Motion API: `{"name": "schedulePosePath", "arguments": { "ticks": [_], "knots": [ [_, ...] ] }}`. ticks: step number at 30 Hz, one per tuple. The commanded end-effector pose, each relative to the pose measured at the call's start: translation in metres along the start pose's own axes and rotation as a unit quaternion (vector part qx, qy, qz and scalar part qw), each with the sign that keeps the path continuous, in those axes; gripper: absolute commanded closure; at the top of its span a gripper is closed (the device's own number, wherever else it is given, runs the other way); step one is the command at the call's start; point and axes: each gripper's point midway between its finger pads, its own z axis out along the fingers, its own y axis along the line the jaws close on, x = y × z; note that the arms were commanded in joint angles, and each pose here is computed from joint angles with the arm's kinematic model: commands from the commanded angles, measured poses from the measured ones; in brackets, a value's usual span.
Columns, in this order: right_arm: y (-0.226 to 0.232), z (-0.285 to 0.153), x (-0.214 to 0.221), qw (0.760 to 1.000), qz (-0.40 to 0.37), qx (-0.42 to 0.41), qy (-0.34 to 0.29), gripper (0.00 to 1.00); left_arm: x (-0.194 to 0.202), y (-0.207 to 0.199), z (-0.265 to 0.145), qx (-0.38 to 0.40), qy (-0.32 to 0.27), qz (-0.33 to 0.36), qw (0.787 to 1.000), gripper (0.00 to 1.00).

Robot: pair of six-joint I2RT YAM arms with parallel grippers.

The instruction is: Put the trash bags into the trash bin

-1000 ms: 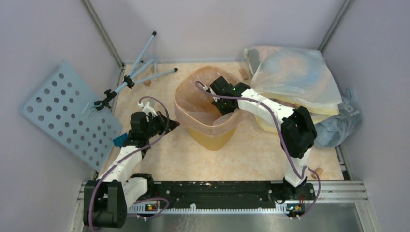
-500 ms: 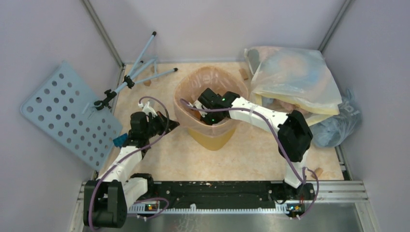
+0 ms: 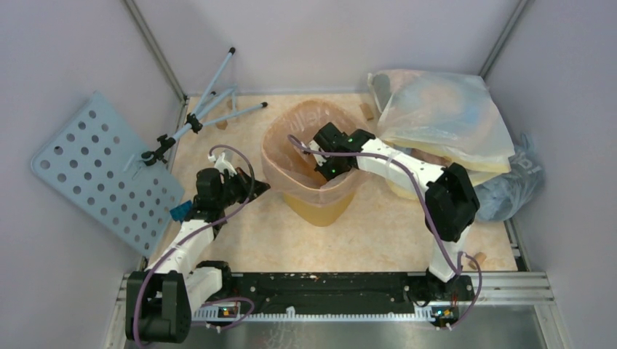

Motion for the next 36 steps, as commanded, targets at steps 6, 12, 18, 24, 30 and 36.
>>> {"name": "schedulePosePath", "arguments": {
  "ticks": [6,12,18,24,30,36],
  "knots": [
    [0.008,0.024,0.006,1.0,0.001,-0.016,0.011,1.0,-0.01,-0.008,-0.003,0.007,-0.015,0.011,1.0,0.8],
    [0.008,0.03,0.009,1.0,0.001,-0.015,0.016,1.0,-0.017,-0.02,-0.009,0.017,-0.019,0.016,1.0,0.76],
    [0.004,0.037,0.014,1.0,0.001,-0.006,0.025,1.0,-0.026,-0.032,-0.016,0.022,-0.031,0.027,0.999,0.75],
    [0.002,0.043,0.017,1.0,0.002,-0.002,0.031,1.0,-0.032,-0.041,-0.021,0.029,-0.037,0.032,0.998,0.75],
    [-0.003,0.049,0.017,0.999,0.006,0.001,0.04,1.0,-0.035,-0.046,-0.025,0.032,-0.044,0.037,0.998,0.74],
    [-0.003,0.048,0.009,0.999,0.002,-0.001,0.041,1.0,-0.038,-0.047,-0.024,0.034,-0.046,0.036,0.998,0.75]
  ]
}}
